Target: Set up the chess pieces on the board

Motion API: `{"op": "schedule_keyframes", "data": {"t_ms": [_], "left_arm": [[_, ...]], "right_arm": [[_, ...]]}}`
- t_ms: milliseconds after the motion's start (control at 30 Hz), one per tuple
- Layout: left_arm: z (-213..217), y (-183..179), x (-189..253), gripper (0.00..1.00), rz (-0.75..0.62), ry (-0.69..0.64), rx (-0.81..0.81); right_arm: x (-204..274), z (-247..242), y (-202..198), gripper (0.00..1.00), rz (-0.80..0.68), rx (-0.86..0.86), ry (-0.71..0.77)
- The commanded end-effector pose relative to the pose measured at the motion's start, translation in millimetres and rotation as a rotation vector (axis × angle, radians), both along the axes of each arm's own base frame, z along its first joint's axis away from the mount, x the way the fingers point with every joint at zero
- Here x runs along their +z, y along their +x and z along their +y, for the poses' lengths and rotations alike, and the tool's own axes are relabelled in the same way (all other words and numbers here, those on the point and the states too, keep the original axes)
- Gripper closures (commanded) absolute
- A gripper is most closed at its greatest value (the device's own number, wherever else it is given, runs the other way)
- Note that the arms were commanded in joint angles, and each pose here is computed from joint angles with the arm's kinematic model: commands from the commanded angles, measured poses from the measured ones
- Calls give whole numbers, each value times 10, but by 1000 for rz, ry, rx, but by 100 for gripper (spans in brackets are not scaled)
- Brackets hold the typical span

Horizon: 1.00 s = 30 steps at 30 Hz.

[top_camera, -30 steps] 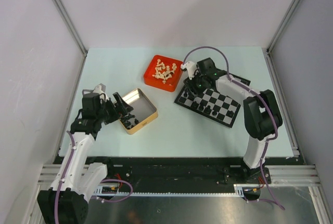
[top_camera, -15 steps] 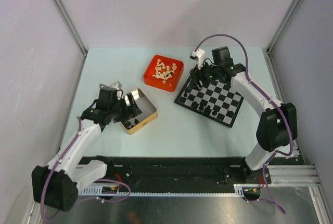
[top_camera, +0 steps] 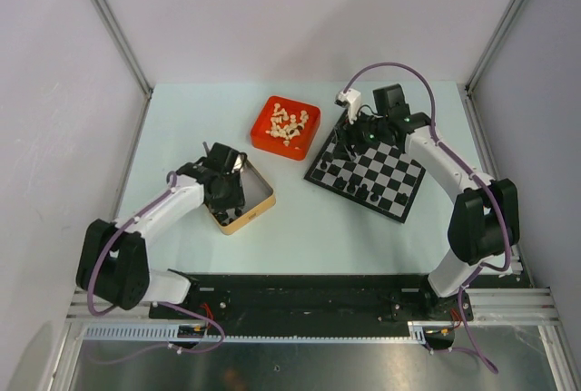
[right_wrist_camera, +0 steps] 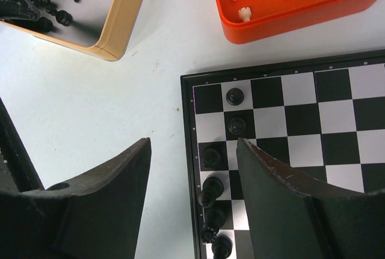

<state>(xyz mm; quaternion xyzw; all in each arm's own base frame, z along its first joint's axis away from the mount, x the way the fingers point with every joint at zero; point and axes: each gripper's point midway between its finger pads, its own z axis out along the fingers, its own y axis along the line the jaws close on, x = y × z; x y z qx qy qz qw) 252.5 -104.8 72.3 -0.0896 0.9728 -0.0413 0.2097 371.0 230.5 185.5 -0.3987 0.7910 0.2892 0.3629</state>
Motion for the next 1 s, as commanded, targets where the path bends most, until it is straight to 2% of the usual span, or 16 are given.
{"op": "schedule_keyframes", "data": {"t_ms": [0, 167, 767, 967], "left_arm": [[-1, 134, 62, 48, -17, 42, -1], [-28, 192, -48, 55, 22, 62, -26], [-57, 225, -294, 72, 85, 86, -51], [-58, 256, -273, 83, 71, 89, -57]], "right_arm": [[178, -3, -38, 37, -32, 10, 38], [181, -9, -50, 37, -31, 11, 40], [211, -61, -63, 37, -30, 2, 52], [217, -59, -71, 38, -29, 4, 54]]}}
